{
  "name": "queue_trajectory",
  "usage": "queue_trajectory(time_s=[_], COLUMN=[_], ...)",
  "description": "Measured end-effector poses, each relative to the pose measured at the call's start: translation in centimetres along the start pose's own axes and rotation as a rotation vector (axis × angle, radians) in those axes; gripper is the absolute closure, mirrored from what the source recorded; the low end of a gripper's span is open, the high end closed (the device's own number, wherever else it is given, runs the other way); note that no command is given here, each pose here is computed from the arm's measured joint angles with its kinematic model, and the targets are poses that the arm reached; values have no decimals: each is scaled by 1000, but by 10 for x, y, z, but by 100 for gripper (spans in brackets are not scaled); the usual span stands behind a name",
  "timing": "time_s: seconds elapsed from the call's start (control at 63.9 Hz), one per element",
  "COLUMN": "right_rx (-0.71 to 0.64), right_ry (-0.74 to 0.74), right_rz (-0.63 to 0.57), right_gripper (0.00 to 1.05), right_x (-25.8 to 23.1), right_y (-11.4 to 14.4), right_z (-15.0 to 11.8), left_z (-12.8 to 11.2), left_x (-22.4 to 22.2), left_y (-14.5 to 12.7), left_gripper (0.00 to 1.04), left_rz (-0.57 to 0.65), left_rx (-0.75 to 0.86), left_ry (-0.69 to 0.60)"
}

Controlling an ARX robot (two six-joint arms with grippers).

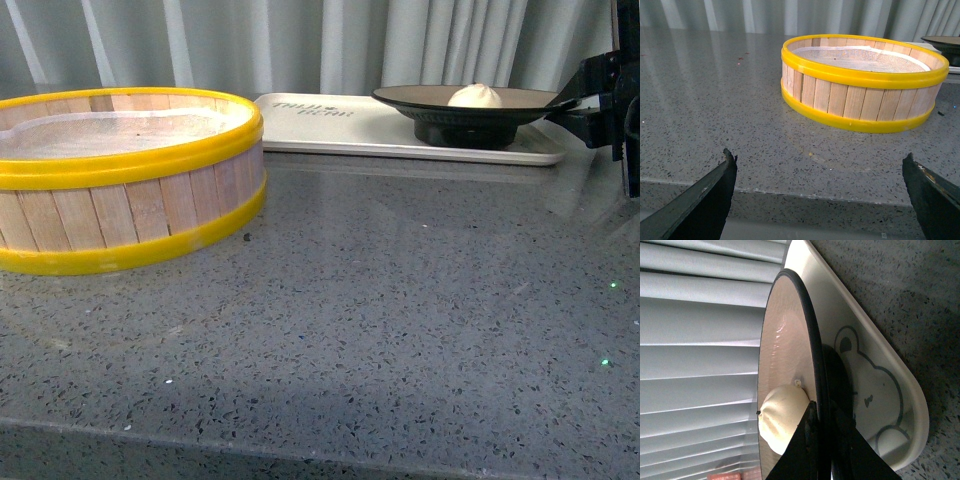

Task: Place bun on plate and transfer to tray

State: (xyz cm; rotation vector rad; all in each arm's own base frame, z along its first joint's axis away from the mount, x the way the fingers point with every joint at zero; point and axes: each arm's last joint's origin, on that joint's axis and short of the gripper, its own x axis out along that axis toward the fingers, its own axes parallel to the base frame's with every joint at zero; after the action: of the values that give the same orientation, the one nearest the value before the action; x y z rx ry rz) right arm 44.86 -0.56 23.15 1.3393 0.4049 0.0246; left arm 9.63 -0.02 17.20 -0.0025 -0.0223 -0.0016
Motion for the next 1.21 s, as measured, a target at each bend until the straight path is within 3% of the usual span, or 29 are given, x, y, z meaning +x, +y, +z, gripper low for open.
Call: queue_trajectory(time_s=[0.36,0.72,0.876,1.033,1.205], right_rx=[3,7,-7,-38,-154], right_ry=[2,-6,-41,-80,-248], right_rz=[-19,-11,36,67,-28], right_gripper=[101,43,8,9,9], right_x=[2,-3,-27,-65,-122], right_y=[0,0,7,10,-4], right_z=[2,10,13,9,8], left_z=[0,0,0,0,0], left_x=[0,0,0,0,0], left_y=[0,0,0,0,0], left_gripper=[7,7,7,7,7], left_rz=[0,0,0,0,0], left_rx=[0,0,0,0,0], left_ry=[0,0,0,0,0])
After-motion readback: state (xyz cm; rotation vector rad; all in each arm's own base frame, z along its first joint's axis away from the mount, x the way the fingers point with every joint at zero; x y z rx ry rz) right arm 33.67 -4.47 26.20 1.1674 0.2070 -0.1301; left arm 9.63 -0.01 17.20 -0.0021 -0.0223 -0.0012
